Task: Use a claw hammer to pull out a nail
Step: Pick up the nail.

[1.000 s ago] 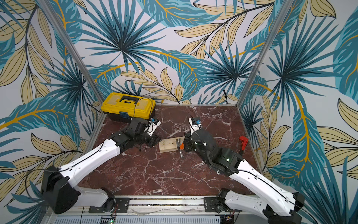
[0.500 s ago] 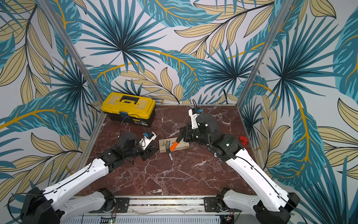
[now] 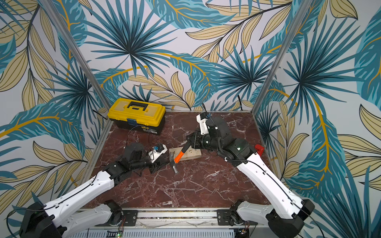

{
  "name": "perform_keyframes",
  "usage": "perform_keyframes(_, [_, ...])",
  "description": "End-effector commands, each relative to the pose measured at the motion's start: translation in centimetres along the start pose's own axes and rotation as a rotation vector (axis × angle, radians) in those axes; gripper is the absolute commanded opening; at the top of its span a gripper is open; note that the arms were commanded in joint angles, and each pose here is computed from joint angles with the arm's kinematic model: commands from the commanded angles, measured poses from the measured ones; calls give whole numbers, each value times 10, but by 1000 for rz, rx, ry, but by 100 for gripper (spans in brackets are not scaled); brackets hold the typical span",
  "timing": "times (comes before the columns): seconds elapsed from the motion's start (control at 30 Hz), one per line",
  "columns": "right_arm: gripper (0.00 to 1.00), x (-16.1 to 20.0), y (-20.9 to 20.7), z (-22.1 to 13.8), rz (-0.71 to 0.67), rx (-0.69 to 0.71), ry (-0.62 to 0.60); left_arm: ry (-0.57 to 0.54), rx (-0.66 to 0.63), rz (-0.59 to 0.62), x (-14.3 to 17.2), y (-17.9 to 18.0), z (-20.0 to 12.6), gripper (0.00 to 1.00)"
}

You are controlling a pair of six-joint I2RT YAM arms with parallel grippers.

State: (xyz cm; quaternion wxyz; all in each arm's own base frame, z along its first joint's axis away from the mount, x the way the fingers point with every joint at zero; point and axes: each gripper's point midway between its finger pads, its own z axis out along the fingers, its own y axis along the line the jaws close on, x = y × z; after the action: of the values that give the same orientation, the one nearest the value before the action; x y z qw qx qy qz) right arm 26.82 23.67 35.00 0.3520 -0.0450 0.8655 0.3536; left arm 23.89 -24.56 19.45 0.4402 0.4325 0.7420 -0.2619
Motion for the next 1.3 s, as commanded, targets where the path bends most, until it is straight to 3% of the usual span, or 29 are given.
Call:
perform_keyframes(0.0, [0, -17, 20, -7, 22, -98, -60, -16, -5, 25, -3, 3, 1, 42])
perform_keyframes(0.23, [0, -17, 14, -3, 37, -89, -60, -19, -9, 16, -5, 4, 0, 37])
perform_keyframes(0.83, [0, -16, 8, -4, 66, -92, -42, -10, 32, 30, -3, -4, -1, 1])
perform_keyframes(1.27, [0, 4, 0, 3, 90, -86, 34, -30, -2, 49, -12, 1, -5, 0])
